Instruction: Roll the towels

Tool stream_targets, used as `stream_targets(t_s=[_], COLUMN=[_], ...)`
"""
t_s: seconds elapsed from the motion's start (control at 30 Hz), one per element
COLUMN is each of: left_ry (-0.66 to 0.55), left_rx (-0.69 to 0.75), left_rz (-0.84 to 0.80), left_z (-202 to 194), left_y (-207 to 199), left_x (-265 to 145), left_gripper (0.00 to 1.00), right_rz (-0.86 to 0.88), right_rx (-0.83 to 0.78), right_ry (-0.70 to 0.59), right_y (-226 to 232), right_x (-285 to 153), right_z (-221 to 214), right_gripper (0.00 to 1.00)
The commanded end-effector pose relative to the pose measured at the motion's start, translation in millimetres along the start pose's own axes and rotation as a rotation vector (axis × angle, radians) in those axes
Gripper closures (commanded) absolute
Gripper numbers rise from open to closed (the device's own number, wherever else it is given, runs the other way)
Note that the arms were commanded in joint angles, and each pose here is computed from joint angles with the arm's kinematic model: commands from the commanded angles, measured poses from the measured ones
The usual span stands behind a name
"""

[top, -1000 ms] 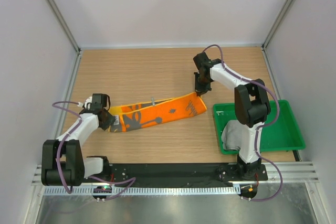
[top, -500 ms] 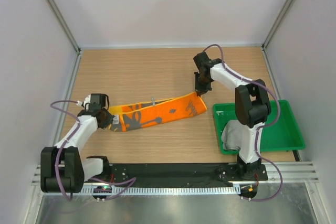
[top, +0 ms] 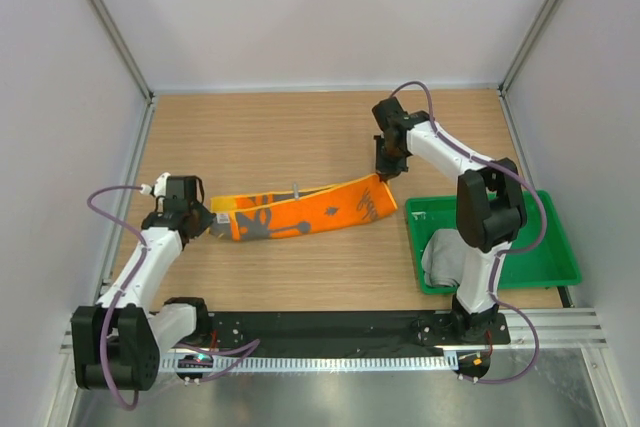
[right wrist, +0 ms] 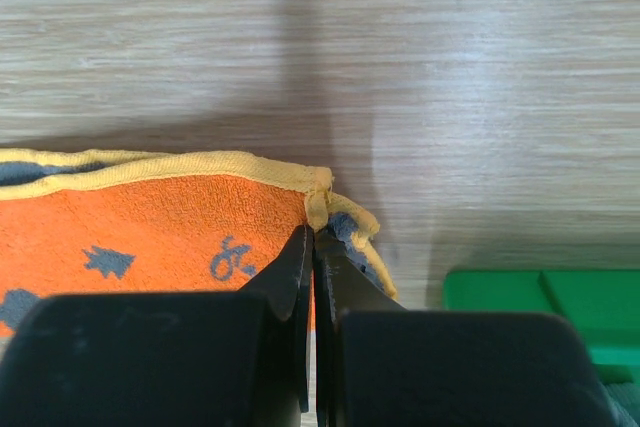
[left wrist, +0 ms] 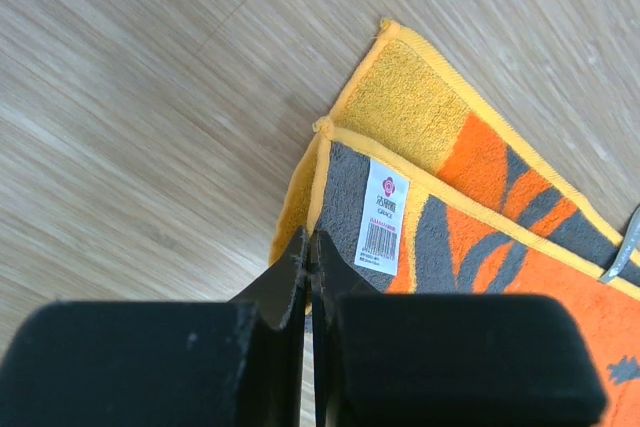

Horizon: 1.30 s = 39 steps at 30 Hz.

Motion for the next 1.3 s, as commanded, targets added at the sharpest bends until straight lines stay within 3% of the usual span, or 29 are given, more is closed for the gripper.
stream_targets(t_s=[0.0, 0.33, 0.53, 0.57, 0.6, 0.7, 0.77, 0.83, 0.87, 1.13, 1.27], left_ry=[-0.104, -0.226, -0.189, -0.175, -0.144, -0.055, -0.061, -0.105, -0.107, -0.122, -0.078], left_rx=[-0.003, 0.021, 0.078, 0.088, 0.110, 0.127, 0.118, 0.097, 0.092, 0.096, 0.109], left_rz=[-0.056, -0.188, -0.152, -0.152, -0.165, -0.134, -0.117, -0.114, -0.106, -0.050, -0.032], left_z=[22.8, 46.8, 55.9, 58.4, 57.9, 65.1, 65.5, 67.4, 63.5, 44.6, 42.9], left_y=[-10.0, -27.2, -38.5, -41.3, -45.1, -53.6, -52.0, -48.2, -44.7, -35.7, -40.1], left_x=[-11.7, -23.9, 10.5, 15.9, 23.3, 36.8, 34.1, 22.4, 20.3, -1.5, 14.5], left_gripper=[1.00, 1.00, 0.96, 0.94, 0.90, 0.73, 0.46, 0.28, 0.25, 0.29, 0.38], right_rz=[0.002, -0.028, -0.134, -0.150, -0.167, -0.218, -0.217, -0.204, -0.193, -0.051, -0.055], right_rx=[0.015, 0.024, 0.036, 0.034, 0.034, 0.030, 0.026, 0.024, 0.022, -0.007, -0.003], right_ry=[-0.053, -0.077, -0.052, -0.031, -0.021, -0.020, -0.030, -0.048, -0.051, -0.040, -0.032], right_y=[-4.7, -11.6, -26.9, -28.6, -30.6, -36.1, -36.9, -37.4, -36.1, -15.0, -9.5], right_x=[-20.9, -20.0, 6.4, 14.9, 19.3, 24.9, 21.1, 13.0, 11.1, 2.2, 7.2], right_z=[2.2, -1.5, -13.7, -17.1, -19.4, -20.8, -21.2, -19.4, -19.1, -20.8, -15.5], right_gripper=[0.99, 0.99, 0.94, 0.89, 0.64, 0.31, 0.27, 0.26, 0.26, 0.28, 0.41])
Point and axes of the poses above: each gripper's point midway between its finger pads, its own x axis out along the fingers, its own y axis along the line the jaws close on, z = x × y, the point moved 9 cm from there along -x, back along the fingers, and after that the axes turned 15 degrees about x, right-handed, at the moved point
